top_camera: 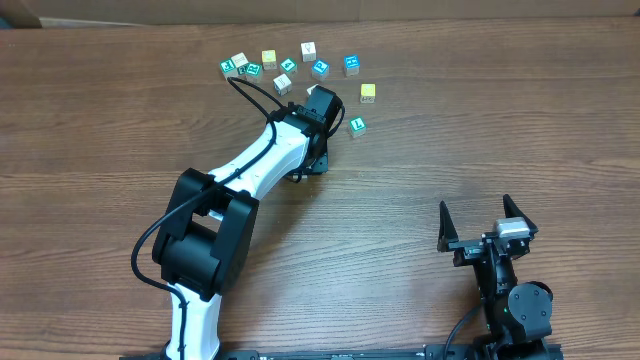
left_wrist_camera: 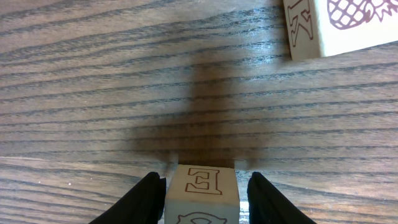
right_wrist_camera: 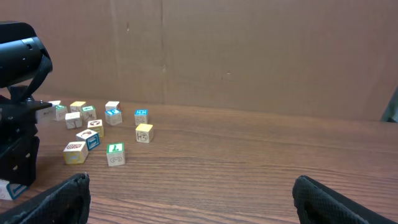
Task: Form a horizontal line
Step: 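Lower the pretzel block onto the table in front of the pile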
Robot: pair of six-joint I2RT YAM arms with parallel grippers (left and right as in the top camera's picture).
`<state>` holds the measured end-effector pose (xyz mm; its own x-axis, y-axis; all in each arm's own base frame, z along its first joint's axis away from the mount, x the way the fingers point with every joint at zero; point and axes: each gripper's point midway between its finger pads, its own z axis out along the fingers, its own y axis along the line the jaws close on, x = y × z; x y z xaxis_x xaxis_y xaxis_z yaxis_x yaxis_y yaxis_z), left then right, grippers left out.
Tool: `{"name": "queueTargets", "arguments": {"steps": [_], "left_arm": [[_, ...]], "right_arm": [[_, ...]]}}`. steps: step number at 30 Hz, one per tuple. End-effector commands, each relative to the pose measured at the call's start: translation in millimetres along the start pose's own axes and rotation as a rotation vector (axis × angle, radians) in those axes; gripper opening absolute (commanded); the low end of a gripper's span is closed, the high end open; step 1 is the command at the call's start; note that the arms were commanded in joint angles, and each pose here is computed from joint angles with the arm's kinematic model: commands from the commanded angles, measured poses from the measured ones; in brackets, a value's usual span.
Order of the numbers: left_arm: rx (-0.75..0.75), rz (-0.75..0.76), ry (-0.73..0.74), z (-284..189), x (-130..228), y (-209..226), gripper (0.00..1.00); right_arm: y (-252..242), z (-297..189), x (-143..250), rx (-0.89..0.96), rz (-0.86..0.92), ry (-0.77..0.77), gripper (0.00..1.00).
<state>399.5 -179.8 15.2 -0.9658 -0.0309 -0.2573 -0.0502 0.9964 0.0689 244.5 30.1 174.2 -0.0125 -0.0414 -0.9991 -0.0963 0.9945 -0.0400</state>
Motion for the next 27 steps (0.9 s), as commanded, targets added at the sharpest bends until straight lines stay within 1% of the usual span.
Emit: {"name": "queueTargets", "arguments": {"steps": [1, 2, 7, 13, 27], "left_arm": [[-0.025, 0.008, 0.013, 8.6, 6.3, 1.7, 0.4], [-0.026, 0.008, 0.013, 8.6, 6.4, 1.8, 0.38], [-0.025, 0.007, 0.012, 8.6, 6.1, 1.6, 0.36], [-0.021, 0.002, 0.003, 8.6, 3.9, 0.5, 0.27], [-0.016, -0.02, -0.006, 8.7, 1.8, -0.8, 0.26]], "right_arm": [[0.1, 0.0, 1.8, -0.001, -0.005, -0.004, 1.0], [0.1, 0.0, 1.8, -0.001, -0.004, -0.004, 1.0], [0.1, 0.0, 1.8, -0.001, -0.004, -0.004, 1.0], [0.1, 0.0, 1.8, -0.001, -0.005, -0.004, 1.0], [0.1, 0.0, 1.8, -0.001, -0.005, -0.004, 1.0]]}}
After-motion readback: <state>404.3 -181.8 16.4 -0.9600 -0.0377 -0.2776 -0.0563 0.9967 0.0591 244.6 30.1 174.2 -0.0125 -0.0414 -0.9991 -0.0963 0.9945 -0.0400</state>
